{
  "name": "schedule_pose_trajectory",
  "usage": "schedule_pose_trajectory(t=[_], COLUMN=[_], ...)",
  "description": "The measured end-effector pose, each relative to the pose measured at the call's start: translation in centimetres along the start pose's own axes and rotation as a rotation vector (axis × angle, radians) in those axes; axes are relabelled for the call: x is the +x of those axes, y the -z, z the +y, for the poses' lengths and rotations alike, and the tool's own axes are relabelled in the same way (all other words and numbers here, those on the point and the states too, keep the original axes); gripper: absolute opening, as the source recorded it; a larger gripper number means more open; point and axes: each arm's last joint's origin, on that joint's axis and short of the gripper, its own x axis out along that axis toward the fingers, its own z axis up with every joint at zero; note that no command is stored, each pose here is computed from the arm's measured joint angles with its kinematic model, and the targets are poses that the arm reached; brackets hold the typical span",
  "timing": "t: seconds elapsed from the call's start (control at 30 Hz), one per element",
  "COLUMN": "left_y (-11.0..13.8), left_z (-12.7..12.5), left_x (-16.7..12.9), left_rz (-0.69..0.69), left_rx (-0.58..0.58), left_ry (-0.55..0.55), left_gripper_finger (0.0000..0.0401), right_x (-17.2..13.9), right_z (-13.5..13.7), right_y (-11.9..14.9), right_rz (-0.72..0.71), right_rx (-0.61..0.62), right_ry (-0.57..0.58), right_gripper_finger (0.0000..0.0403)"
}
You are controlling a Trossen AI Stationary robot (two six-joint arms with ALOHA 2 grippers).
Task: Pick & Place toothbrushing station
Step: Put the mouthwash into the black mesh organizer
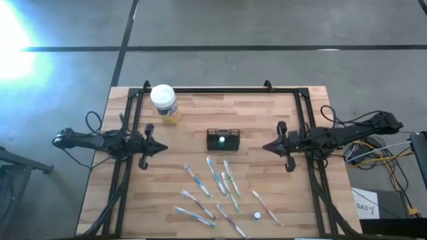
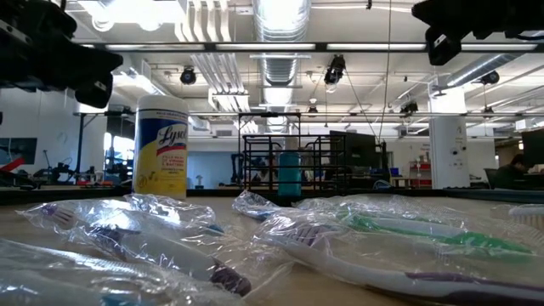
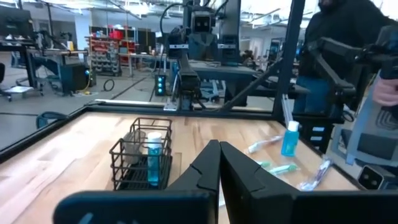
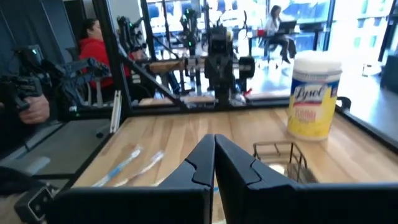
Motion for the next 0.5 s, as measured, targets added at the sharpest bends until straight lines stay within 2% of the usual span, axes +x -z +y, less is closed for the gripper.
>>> schedule_pose_trajectory(t=[0.3,0.5], left_y=[0.1,0.1], left_z=[0.0,0.0], left_x=[0.0,0.0], left_rz=[0.009,0.013], left_rx=[0.024,0.049], left_ry=[-0.001,-0.001], left_gripper_finger=[0.0016,0.002], right_x=[0.4,0.8], right_z=[-0.2,0.1], right_y=[1.5,-0.3], right_rz=[0.142,0.27], right_rx=[0.011,0.012], right_ry=[0.055,0.101], right_gripper_finger=[0.0008,0.0008])
